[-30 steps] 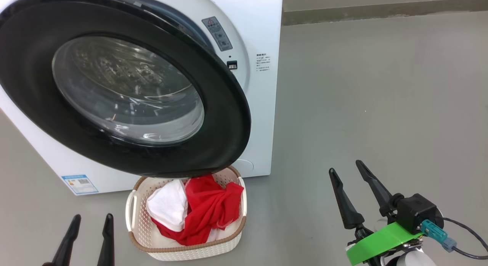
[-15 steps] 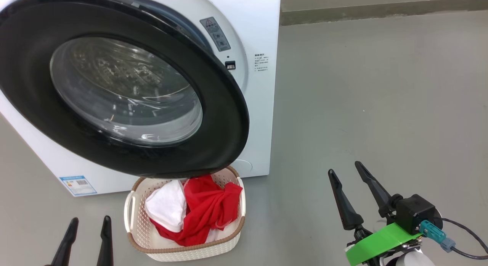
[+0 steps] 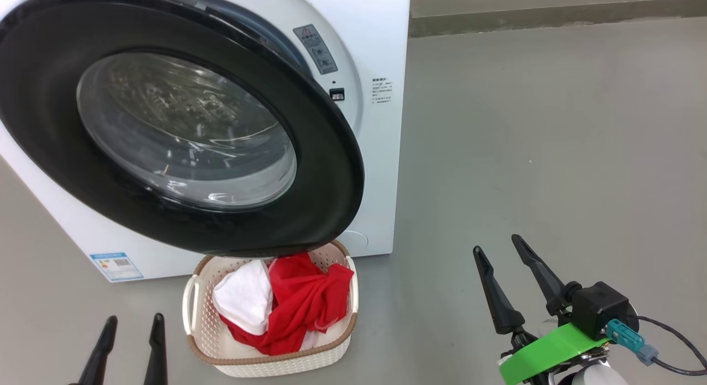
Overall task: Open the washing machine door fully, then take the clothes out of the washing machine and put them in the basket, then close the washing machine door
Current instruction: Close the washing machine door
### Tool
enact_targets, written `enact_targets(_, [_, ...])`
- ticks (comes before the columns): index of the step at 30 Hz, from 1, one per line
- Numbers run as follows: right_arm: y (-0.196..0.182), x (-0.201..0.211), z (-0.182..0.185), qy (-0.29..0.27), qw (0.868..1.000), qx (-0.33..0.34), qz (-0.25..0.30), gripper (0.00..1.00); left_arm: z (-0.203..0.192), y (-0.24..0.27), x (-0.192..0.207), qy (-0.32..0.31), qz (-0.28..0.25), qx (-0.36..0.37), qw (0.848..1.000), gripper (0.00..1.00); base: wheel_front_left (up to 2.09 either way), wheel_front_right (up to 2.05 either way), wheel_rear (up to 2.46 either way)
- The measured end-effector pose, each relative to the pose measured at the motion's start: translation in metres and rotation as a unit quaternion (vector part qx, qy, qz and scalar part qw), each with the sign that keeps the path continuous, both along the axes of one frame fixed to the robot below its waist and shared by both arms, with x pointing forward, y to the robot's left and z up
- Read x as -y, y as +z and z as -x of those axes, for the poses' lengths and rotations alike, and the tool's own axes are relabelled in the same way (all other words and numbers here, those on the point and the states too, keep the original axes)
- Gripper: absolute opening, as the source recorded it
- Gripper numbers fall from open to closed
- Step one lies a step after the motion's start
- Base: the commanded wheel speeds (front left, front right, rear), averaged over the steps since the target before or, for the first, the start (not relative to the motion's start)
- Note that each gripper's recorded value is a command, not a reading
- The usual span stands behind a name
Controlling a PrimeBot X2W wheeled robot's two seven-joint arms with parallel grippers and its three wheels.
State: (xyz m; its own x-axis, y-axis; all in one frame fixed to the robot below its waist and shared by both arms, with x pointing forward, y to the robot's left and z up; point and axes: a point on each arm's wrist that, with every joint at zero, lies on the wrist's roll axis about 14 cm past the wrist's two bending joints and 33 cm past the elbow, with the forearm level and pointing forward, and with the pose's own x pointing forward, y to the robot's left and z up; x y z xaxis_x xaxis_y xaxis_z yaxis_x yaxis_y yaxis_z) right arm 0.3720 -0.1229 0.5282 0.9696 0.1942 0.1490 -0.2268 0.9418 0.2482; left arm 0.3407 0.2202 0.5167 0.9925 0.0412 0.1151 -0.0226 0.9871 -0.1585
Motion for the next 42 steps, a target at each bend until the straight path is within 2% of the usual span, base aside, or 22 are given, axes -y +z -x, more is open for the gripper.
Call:
enact_targets(6, [-0.007,-0.008,-0.001,0.012,1.000,-0.010,-0.001,1.00,0.002,-0.004,0.003,-0.004,0.001,-0.006,1.000,1.00,0.00,0.00,0.00])
enact_targets(8, [-0.015,-0.012,-0.002,0.019,1.000,-0.024,0.000,0.27,0.004,-0.006,0.001,-0.001,0.001,-0.009,1.000,1.00,0.00,0.00,0.00])
enact_targets(9, [-0.022,-0.022,-0.003,0.033,0.999,-0.035,0.005,0.00,0.006,-0.007,-0.001,0.002,0.001,-0.010,1.000,1.00,0.00,0.00,0.00])
enact_targets(26, [-0.009,-0.134,-0.052,0.198,0.978,-0.029,0.057,0.00,0.021,-0.013,-0.020,0.036,0.000,-0.023,0.999,1.00,0.00,0.00,0.00])
enact_targets(34, [0.002,-0.164,-0.085,0.228,0.970,-0.020,0.078,0.00,0.022,-0.014,-0.029,0.053,-0.001,-0.026,0.998,1.00,0.00,0.00,0.00])
enact_targets(42, [0.008,-0.177,-0.121,0.228,0.970,-0.017,0.078,0.00,0.024,-0.020,-0.037,0.070,0.001,-0.040,0.997,1.00,0.00,0.00,0.00])
